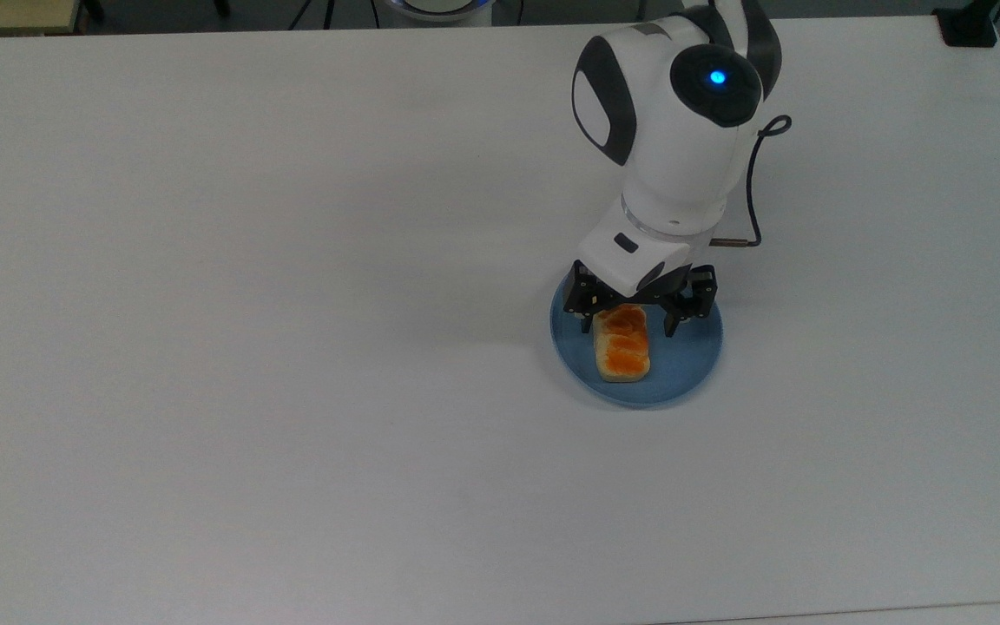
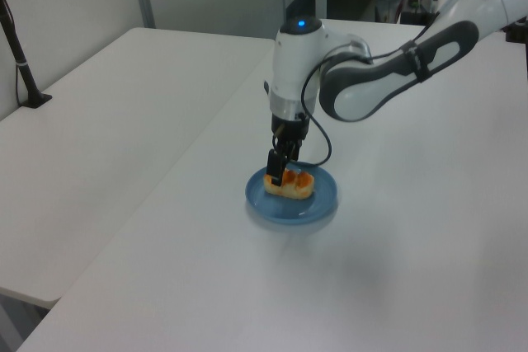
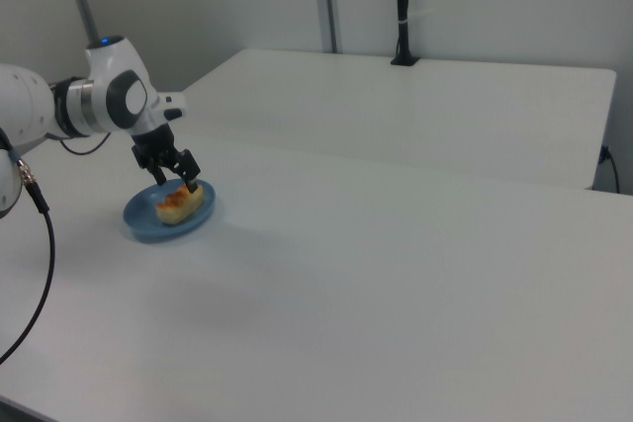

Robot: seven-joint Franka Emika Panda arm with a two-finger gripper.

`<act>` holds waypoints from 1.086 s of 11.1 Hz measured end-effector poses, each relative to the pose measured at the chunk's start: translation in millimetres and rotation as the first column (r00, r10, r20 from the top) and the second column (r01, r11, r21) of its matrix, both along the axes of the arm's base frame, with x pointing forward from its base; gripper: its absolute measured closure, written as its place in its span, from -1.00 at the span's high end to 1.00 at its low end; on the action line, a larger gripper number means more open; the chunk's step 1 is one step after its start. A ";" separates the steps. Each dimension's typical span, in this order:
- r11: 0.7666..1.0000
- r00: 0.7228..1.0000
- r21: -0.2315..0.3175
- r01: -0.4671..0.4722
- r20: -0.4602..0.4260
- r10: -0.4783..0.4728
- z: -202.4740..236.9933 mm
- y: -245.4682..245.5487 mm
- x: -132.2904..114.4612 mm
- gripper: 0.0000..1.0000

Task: Put the bread on a plate
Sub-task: 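Open the gripper and lift it away from the plate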

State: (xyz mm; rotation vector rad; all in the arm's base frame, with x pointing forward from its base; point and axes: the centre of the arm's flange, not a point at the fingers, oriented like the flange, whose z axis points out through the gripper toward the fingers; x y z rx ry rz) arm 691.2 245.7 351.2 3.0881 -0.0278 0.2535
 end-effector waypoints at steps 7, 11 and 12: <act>0.995 0.988 -0.084 -0.056 -0.146 0.043 199.5 -191.1 -48.3 1.00; 0.999 0.992 -0.040 0.028 -0.124 -0.033 268.1 -255.2 -94.7 1.00; 0.999 0.991 -0.034 0.033 -0.129 -0.037 270.8 -257.4 -98.8 1.00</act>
